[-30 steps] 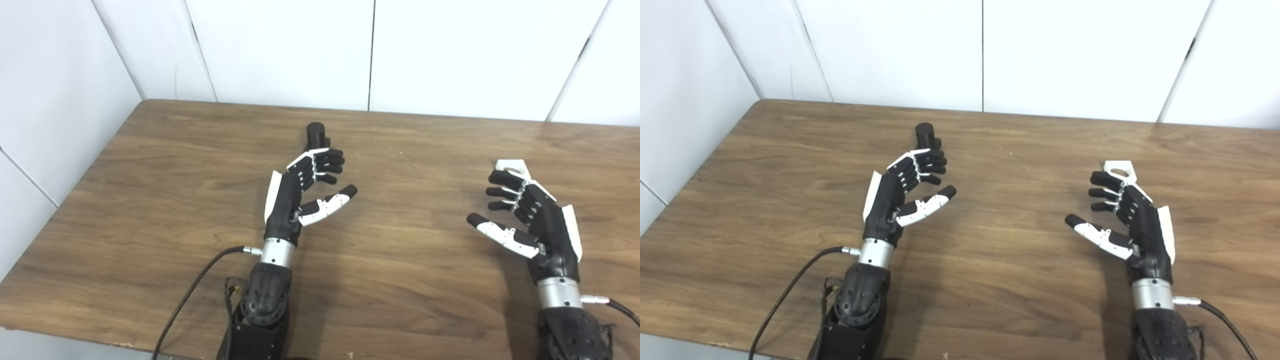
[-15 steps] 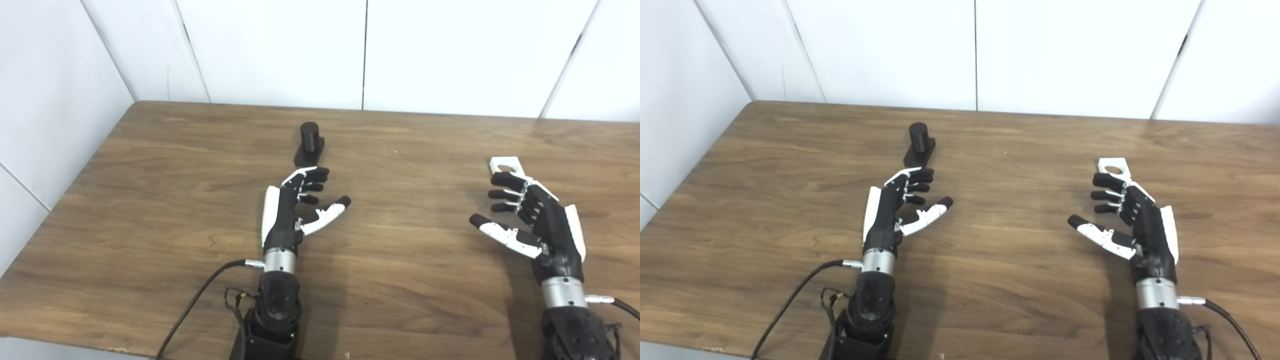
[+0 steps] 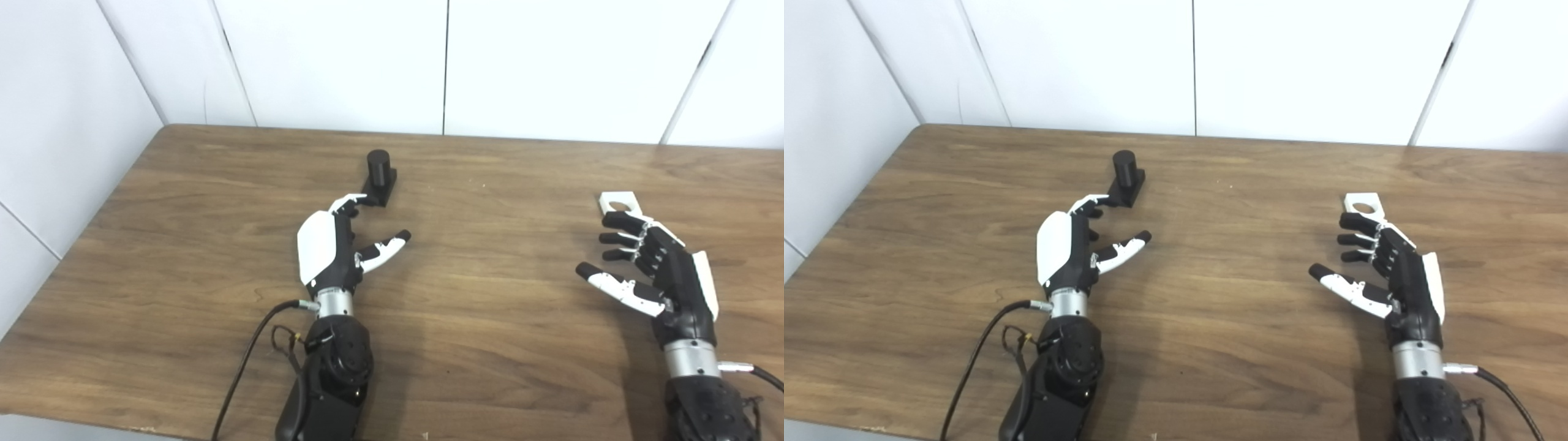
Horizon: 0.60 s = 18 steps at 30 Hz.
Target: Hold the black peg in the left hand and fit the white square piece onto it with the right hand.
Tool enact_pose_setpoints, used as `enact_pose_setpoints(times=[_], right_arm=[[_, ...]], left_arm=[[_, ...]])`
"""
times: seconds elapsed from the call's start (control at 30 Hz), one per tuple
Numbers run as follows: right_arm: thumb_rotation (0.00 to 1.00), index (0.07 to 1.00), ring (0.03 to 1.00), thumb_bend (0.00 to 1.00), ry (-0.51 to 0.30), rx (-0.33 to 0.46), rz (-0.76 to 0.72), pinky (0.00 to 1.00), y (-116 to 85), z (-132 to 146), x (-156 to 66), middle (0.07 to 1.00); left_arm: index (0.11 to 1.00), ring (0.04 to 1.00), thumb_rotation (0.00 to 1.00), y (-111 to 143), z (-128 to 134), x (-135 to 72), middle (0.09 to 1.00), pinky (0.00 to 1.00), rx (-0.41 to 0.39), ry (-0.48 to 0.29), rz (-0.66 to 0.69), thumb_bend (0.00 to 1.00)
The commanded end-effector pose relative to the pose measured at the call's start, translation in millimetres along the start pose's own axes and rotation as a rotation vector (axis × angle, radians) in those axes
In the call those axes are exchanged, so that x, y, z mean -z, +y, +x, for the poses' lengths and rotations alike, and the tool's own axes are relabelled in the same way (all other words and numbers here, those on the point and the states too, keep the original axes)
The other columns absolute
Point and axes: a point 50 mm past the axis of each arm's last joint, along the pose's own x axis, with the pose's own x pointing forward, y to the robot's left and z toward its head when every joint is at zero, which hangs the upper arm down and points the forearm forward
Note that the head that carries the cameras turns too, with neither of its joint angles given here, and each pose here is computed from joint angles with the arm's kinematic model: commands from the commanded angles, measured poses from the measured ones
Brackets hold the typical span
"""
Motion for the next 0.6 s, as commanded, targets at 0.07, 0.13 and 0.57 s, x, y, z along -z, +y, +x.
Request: enact_pose_setpoints(times=[0.07,0.13,0.57], right_arm=[[0.00,0.689,0.683,0.63,-0.074,0.008,-0.003,0.58,-1,8,-16,0.723],[0.00,0.690,0.680,0.63,-0.074,0.010,-0.003,0.58,-1,8,-16,0.723],[0.00,0.684,0.660,0.64,-0.092,0.004,0.007,0.54,2,9,-13,0.716]], left_arm=[[0.668,0.801,0.32,9,19,-14,0.839,0.62,-0.070,-0.061,0.040,0.74],[0.671,0.809,0.32,10,22,-16,0.848,0.62,-0.072,-0.065,0.045,0.74],[0.683,0.841,0.36,10,51,-23,0.878,0.63,-0.099,-0.089,0.122,0.78]])
